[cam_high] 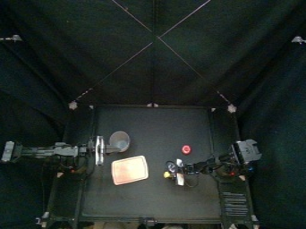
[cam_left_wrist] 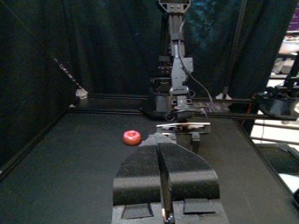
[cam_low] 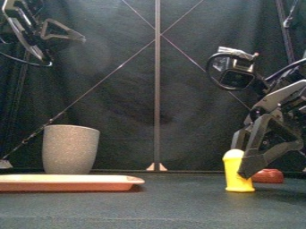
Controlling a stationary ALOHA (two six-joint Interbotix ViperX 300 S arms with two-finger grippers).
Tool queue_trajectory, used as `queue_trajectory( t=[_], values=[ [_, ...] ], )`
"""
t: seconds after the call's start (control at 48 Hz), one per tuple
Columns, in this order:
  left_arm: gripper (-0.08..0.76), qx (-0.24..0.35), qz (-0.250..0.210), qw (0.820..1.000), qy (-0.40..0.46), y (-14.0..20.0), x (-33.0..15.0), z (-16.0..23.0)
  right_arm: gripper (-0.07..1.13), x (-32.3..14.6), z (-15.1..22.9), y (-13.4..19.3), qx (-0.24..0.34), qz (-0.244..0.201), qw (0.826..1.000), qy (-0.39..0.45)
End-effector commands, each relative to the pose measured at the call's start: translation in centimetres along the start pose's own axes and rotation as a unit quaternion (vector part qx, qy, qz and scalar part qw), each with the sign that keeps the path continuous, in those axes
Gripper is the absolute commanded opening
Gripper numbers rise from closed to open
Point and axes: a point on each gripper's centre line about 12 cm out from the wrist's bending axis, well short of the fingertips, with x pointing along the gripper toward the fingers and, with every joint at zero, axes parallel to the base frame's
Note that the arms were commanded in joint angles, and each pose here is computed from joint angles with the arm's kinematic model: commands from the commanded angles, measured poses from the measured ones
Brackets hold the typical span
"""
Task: Pick the yellow can then place it in the grey bowl
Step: Place yellow can in the grey bowl
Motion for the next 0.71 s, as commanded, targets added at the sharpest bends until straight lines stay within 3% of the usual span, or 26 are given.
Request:
queue_trajectory(
  t=[0.021, 0.479, 0.708],
  values=[
    [-0.011, 0.0, 0.001, 1.0, -0.009, 0.0, 0.1, 0.5, 0.75, 0.1, 0.9, 0.2, 0.001, 0.003, 1.0, -0.013],
    [-0.011, 0.0, 0.002, 1.0, -0.008, 0.1, 0.1, 0.5, 0.68, 0.3, 2.8, 0.5, -0.003, 0.008, 0.999, -0.039],
    [-0.011, 0.0, 0.002, 1.0, -0.007, 0.1, 0.1, 0.3, 0.68, -0.6, 5.8, 0.4, -0.007, 0.01, 0.995, -0.098]
  ],
)
